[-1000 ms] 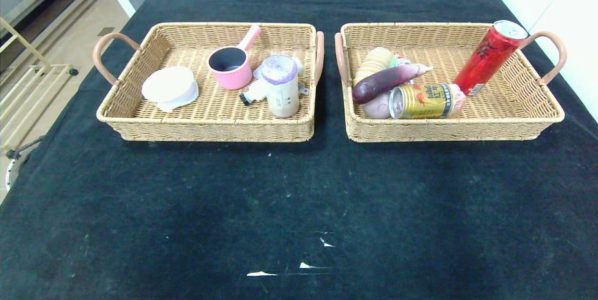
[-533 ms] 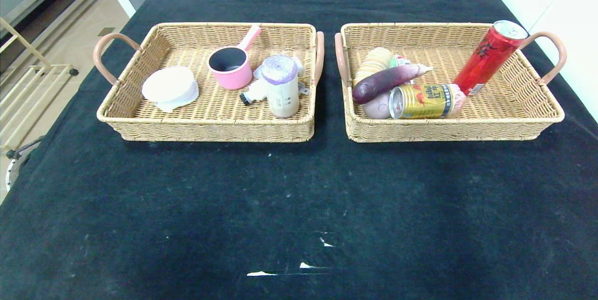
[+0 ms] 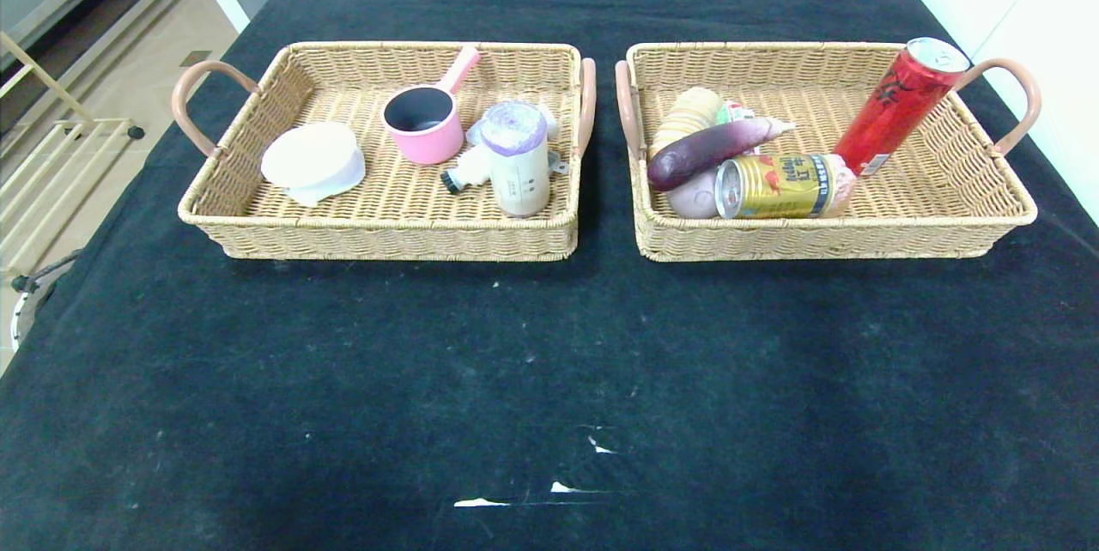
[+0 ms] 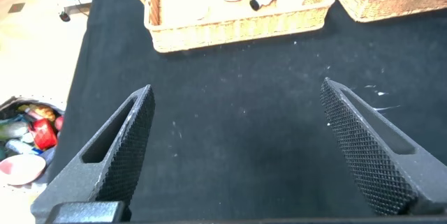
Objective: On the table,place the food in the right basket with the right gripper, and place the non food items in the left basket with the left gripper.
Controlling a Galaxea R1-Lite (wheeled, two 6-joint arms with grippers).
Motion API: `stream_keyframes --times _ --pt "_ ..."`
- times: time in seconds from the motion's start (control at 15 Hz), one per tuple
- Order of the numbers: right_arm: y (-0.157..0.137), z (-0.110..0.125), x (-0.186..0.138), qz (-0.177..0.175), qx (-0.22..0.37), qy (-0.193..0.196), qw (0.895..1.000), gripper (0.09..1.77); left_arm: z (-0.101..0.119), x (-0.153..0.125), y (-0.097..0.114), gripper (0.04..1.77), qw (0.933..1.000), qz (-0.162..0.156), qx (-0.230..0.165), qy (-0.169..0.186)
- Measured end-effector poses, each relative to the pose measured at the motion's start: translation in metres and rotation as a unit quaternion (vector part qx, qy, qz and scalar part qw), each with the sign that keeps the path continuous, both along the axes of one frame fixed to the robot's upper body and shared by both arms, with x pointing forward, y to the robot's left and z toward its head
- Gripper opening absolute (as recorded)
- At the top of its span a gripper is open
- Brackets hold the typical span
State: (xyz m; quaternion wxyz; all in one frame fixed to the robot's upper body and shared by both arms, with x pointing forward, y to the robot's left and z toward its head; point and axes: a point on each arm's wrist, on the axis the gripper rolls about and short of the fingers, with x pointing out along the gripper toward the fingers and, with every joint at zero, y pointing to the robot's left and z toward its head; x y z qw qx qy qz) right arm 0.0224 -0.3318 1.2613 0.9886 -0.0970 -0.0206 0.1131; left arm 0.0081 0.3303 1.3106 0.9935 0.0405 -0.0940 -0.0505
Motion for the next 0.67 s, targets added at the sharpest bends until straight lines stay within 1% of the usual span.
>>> stream_keyframes --times 0.13,0.2,0.27,0.33,0.4,0.47,0.53,0.67 --pt "0.000 -0.003 -0.002 -0.012 0.005 -0.009 1.000 1.71 -0.018 0.005 0.000 1.72 1.0000 0.001 0.000 0.000" --pt "-0.001 -0.001 -0.003 -0.030 0.009 -0.025 0.999 1.71 -0.027 0.007 0.000 1.72 1.0000 0.003 -0.001 0.005" --pt "-0.002 0.001 -0.003 -0.037 0.014 -0.041 0.998 1.71 -0.035 0.010 0.001 1.72 0.9999 0.012 -0.003 0.007" --pt "-0.002 0.000 -0.001 -0.039 0.016 -0.049 0.998 1.71 -0.039 0.013 0.001 1.72 0.9997 0.022 -0.006 0.002" --pt "-0.002 -0.004 0.004 -0.042 0.016 -0.052 0.998 1.71 -0.044 0.017 0.002 1.72 0.9995 0.030 -0.007 -0.007" --pt "-0.002 -0.009 0.008 -0.042 0.015 -0.055 0.997 1.71 -0.050 0.021 0.002 1.72 0.9994 0.035 -0.005 -0.007" --pt "-0.002 -0.012 0.013 -0.044 0.015 -0.068 0.997 1.71 -0.056 0.026 0.002 1.72 0.9991 0.042 -0.006 -0.004" --pt "-0.002 -0.024 0.023 -0.058 0.012 -0.070 0.996 1.71 -0.069 0.034 0.003 1.72 0.9981 0.060 -0.012 0.013"
